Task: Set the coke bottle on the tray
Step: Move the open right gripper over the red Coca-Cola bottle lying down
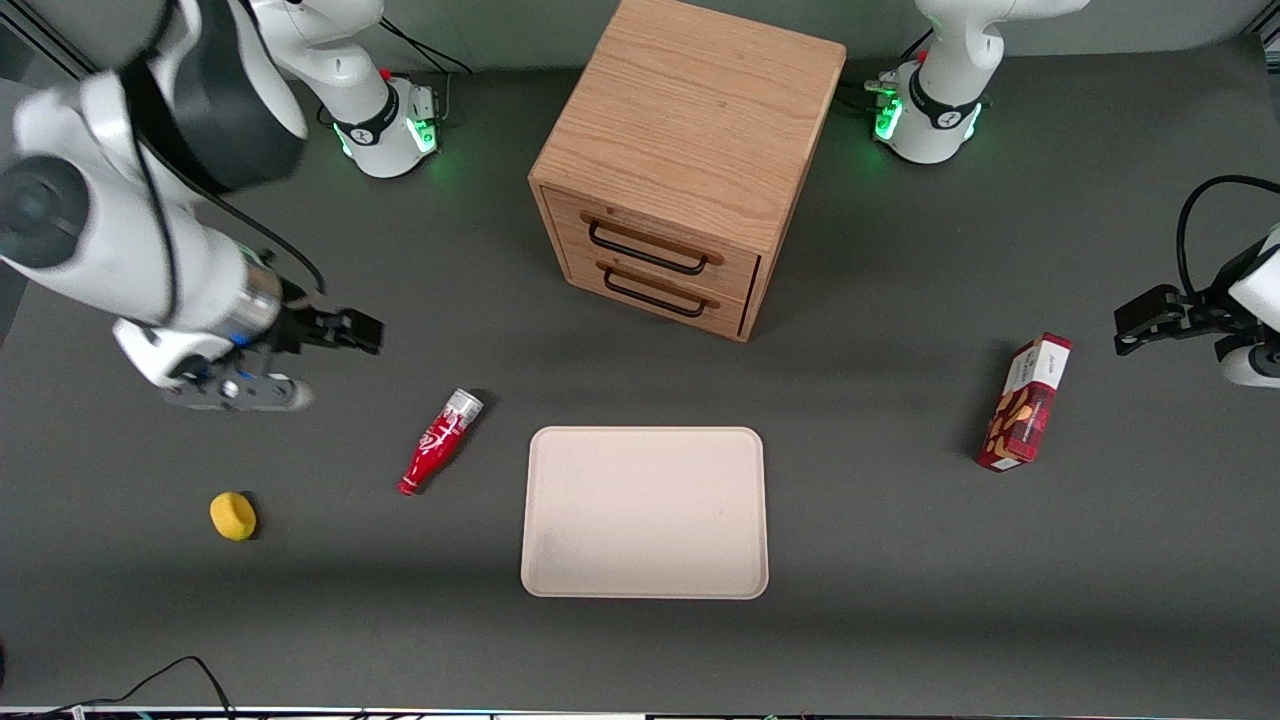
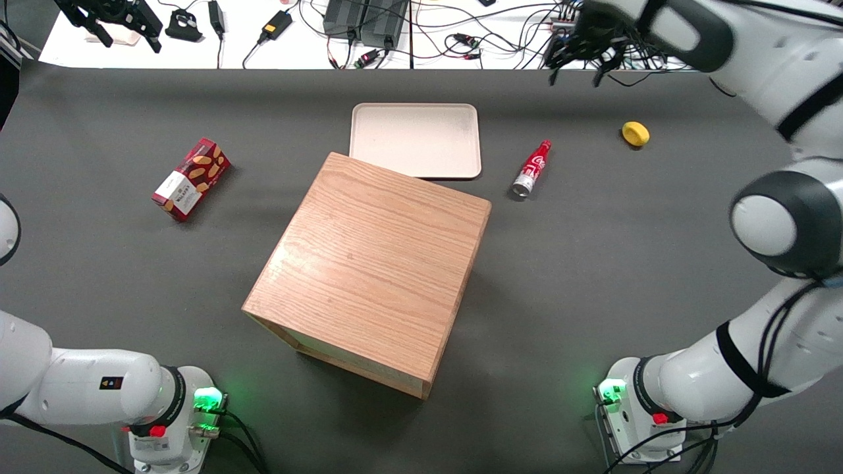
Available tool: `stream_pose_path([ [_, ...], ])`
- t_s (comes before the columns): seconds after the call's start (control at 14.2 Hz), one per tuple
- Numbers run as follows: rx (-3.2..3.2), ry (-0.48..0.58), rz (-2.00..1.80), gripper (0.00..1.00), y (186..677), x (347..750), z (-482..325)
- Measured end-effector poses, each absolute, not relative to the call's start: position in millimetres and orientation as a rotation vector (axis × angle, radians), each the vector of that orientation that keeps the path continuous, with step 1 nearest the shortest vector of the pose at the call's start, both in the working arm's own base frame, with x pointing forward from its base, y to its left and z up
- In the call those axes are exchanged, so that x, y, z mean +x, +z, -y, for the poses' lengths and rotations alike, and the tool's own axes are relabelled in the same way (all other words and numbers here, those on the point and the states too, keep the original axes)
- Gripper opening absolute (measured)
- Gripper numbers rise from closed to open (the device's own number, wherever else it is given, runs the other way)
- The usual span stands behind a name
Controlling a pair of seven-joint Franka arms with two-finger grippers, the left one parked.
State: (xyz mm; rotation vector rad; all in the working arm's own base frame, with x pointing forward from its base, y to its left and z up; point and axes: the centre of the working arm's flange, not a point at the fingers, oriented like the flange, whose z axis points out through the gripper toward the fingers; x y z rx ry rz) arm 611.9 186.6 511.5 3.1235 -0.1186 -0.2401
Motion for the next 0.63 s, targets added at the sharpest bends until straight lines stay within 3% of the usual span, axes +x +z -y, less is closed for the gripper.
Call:
stream_pose_path([
  [0.35,3.108,-0.206,0.383,1.00,435,642,-193],
  [0.63,3.067,-0.136,0.692,1.00,374,636,-179],
])
